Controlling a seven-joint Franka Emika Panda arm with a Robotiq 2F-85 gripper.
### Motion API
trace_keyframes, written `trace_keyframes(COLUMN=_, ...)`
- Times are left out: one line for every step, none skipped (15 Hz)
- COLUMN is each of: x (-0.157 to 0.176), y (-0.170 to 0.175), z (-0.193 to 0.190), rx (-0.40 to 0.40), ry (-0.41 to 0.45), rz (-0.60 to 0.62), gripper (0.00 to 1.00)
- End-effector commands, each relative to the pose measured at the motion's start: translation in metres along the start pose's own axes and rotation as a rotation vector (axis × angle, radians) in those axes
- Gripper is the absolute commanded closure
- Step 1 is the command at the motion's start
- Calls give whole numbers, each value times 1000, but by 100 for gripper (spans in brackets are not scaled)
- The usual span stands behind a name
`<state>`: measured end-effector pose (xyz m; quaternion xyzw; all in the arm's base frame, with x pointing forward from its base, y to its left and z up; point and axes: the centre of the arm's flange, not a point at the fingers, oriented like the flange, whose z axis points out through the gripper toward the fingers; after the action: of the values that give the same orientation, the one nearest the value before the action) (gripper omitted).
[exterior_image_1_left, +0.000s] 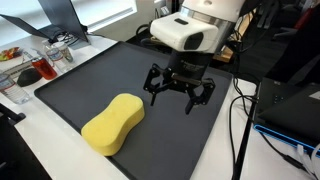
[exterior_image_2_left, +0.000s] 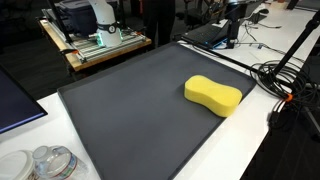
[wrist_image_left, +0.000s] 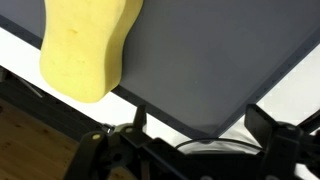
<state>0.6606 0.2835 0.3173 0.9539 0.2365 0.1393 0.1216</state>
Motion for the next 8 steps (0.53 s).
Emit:
trace_keyframes(x=-69, y=17, z=-18, rx=24, ry=44, rz=46, gripper=0)
trace_keyframes(x=-80, y=22, z=-20, rx=32, ry=58, rz=57, gripper=0)
trace_keyframes(x=-91, y=27, z=-23, rx=41, ry=74, rz=63, gripper=0)
trace_keyframes(x=-100, y=31, z=-25, rx=52, ry=88, rz=67, gripper=0)
trace_keyframes(x=-110, y=35, z=-27, rx=58, ry=106, rz=73, gripper=0)
trace_keyframes(x=-120, y=40, z=-28, rx=72, ry=125, rz=77, gripper=0)
trace_keyframes(x=-129, y=43, z=-30, rx=83, ry=144, rz=84, gripper=0)
trace_keyframes(x=-140, y=46, z=-31, rx=97, ry=159, rz=87, gripper=0)
